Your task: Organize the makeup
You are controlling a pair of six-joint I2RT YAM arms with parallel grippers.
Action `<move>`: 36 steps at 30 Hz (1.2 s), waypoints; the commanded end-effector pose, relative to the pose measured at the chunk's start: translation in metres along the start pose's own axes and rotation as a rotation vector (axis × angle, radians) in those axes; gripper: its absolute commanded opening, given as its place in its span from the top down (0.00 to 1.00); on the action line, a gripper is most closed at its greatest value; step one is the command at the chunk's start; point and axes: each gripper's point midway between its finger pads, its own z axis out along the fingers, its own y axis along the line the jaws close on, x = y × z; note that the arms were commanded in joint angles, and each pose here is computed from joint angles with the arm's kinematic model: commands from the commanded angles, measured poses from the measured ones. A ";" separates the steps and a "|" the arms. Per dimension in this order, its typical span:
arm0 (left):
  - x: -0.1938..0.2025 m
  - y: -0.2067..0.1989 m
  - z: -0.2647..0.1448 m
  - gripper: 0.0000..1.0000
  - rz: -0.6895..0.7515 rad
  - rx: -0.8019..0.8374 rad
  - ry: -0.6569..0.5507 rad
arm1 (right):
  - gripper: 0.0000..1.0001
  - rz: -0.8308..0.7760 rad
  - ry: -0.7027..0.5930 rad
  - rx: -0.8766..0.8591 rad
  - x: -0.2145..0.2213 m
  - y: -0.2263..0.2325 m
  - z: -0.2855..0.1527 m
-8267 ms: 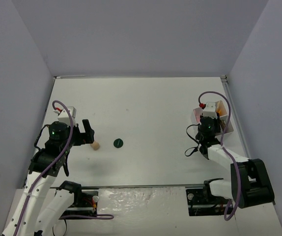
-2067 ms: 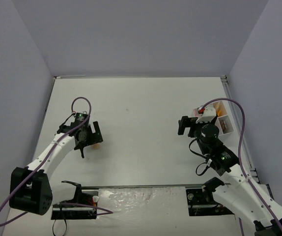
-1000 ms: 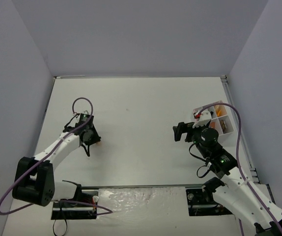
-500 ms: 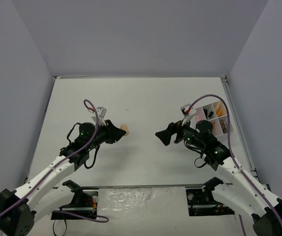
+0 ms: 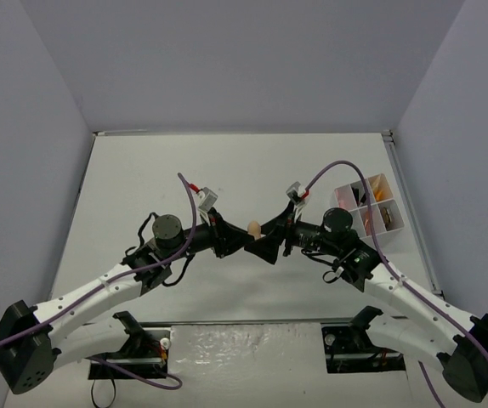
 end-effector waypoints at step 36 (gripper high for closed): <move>-0.039 -0.061 -0.015 0.89 0.194 0.218 -0.070 | 0.95 -0.107 -0.184 -0.106 -0.050 0.037 -0.009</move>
